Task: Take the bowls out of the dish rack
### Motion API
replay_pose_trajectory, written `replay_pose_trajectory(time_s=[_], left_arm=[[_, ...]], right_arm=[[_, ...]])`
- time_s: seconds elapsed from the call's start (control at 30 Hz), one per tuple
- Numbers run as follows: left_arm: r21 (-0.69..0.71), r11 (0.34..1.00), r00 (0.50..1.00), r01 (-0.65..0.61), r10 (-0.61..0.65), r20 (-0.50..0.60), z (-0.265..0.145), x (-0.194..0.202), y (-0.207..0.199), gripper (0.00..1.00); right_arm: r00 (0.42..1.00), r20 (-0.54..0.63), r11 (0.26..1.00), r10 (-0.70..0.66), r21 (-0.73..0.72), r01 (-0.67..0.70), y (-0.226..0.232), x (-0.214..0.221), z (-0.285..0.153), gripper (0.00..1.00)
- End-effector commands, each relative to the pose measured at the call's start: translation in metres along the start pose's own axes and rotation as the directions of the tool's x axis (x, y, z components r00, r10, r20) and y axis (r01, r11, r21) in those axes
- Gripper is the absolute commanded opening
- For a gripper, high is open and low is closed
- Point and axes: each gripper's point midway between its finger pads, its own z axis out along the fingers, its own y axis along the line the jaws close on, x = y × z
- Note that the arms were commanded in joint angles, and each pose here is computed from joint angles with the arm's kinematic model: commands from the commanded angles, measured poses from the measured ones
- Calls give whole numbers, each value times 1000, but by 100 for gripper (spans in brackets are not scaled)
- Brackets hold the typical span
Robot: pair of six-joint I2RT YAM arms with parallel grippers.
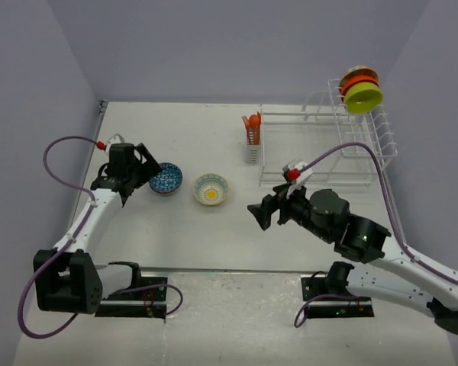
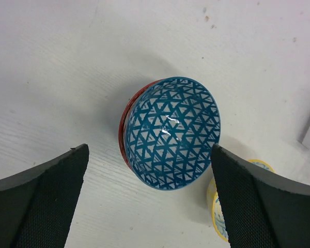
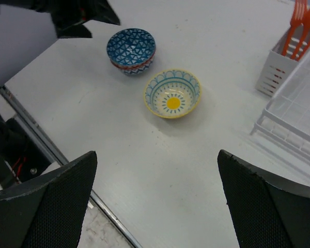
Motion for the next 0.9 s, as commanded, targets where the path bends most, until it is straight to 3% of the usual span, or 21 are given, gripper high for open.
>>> replay_pose_trajectory(time_s=[0.0, 0.03, 0.17, 0.2, 0.23, 0.3, 0.33, 0.43, 0.47, 0.6, 0.63, 0.67, 0.7, 0.87], left_arm=[[52, 998, 998, -21, 17, 64, -35, -19, -7, 100], [76, 996, 997, -41, 35, 75, -45, -23, -11, 100], [147, 970, 969, -192, 164, 184, -106, -51, -26, 100], [155, 964, 961, -218, 184, 205, -115, -54, -27, 100], [161, 957, 952, -239, 199, 230, -124, -57, -27, 100], [165, 945, 927, -282, 224, 302, -146, -63, -22, 100], [156, 944, 916, -291, 228, 330, -152, -65, -18, 100], [161, 937, 891, -311, 228, 393, -161, -63, -12, 100], [181, 930, 889, -320, 229, 396, -162, -59, -15, 100], [223, 920, 901, -322, 226, 371, -151, -39, -13, 100], [224, 919, 900, -324, 226, 372, -152, -39, -13, 100], [232, 916, 898, -327, 225, 377, -154, -39, -15, 100], [240, 912, 897, -331, 226, 380, -155, -39, -16, 100], [269, 896, 892, -354, 238, 384, -158, -31, -23, 100]], right_arm=[[969, 104, 966, 224, 110, -235, -37, -40, 7, 99], [959, 119, 961, 257, 70, -266, -37, -52, 6, 99], [877, 323, 890, 356, 170, -424, -100, -121, -15, 99], [865, 330, 871, 378, 190, -453, -114, -121, -14, 99], [807, 417, 819, 418, 211, -534, -144, -142, -30, 99], [742, 441, 762, 504, 178, -623, -170, -149, -28, 99], [665, 479, 694, 573, 148, -705, -186, -152, -29, 99], [533, 612, 598, 584, 119, -793, -249, -149, -41, 99], [480, 696, 628, 535, 52, -776, -260, -171, -52, 99], [406, 800, 595, 442, 78, -800, -297, -165, -62, 99], [358, 824, 544, 439, 73, -836, -311, -156, -63, 99], [326, 846, 555, 421, 43, -831, -315, -162, -67, 99], [309, 850, 547, 427, 29, -836, -321, -157, -65, 99], [337, 780, 562, 527, -22, -827, -345, -160, -38, 99]])
